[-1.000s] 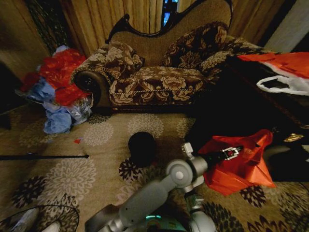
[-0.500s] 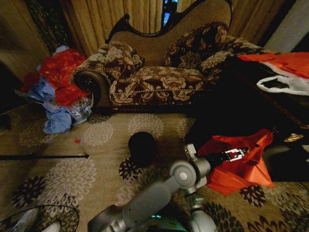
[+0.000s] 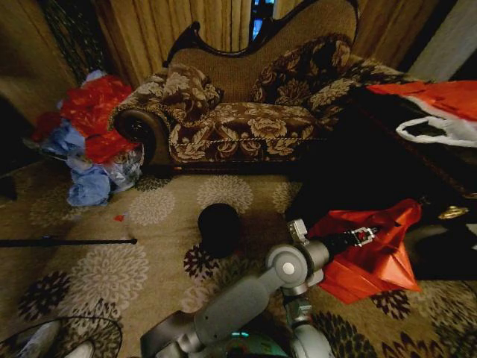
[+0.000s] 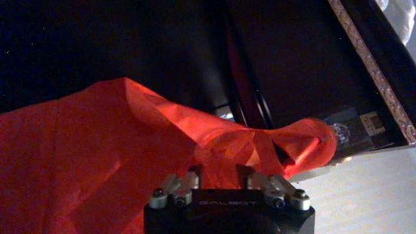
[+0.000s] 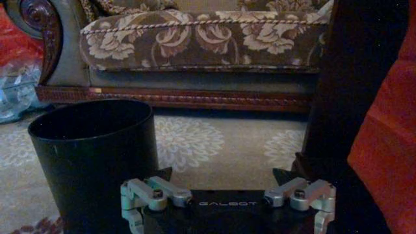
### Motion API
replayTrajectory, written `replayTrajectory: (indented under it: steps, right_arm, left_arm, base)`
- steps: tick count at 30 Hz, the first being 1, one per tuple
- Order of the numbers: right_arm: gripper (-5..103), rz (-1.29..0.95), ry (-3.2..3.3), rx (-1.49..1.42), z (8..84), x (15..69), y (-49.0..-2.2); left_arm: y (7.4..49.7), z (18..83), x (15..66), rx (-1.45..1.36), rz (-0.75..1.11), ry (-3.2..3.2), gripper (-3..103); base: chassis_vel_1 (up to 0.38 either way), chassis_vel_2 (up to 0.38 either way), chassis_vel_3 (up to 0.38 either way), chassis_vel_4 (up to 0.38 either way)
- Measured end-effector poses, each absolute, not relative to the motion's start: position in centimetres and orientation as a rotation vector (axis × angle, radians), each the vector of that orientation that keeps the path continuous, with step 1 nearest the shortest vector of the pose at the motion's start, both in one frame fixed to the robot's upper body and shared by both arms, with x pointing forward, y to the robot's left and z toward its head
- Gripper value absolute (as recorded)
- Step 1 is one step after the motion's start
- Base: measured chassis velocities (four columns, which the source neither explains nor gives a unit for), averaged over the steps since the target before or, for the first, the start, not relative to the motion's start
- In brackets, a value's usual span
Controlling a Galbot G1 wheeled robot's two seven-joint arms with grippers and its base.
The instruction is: Place a garbage bag over the trash bin.
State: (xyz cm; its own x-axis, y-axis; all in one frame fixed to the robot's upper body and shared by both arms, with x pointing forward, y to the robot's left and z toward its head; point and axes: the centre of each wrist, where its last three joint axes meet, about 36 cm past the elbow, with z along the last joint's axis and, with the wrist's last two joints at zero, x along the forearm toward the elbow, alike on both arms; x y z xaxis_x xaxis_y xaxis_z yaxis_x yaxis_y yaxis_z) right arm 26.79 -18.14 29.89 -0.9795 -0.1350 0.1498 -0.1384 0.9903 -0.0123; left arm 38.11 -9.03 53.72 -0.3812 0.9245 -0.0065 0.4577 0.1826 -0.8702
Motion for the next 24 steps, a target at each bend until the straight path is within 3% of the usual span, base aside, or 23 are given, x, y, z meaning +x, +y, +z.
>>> replayTrajectory:
  steps: [1, 4, 6, 8, 9, 24]
  right_arm:
    - [100, 0.034, -2.985, 0.206, 29.9, 26.8, -18.1]
    - [100, 0.032, -2.986, 0.201, 29.9, 26.8, -18.1]
    - [100, 0.032, -2.986, 0.201, 29.9, 26.8, -18.1]
    - [100, 0.031, -2.986, 0.196, 29.9, 26.8, -18.0]
    - [100, 0.031, -2.987, 0.195, 29.9, 26.8, -18.0]
    - [100, 0.032, -2.99, 0.186, 29.9, 26.4, -18.0]
  left_arm:
    - [-9.0, 53.7, 38.1, -1.293, 1.128, -1.925, 37]
    - [-8.9, 53.6, 37.9, -1.291, 1.127, -1.922, 20]
    - [-8.9, 53.6, 37.9, -1.291, 1.127, -1.922, 20]
    - [-8.9, 53.6, 37.9, -1.293, 1.126, -1.923, 4]
    - [-8.9, 53.6, 37.9, -1.294, 1.126, -1.924, 2]
    - [-7.0, 52.2, 38.5, -1.236, 1.045, -1.978, 0]
  base:
    - [0.0, 0.0, 0.0, 0.0]
    - [0.0, 0.0, 0.0, 0.0]
    - [0.0, 0.0, 0.0, 0.0]
    - [0.0, 0.0, 0.0, 0.0]
    - [0.0, 0.0, 0.0, 0.0]
    - [0.0, 0.0, 0.0, 0.0]
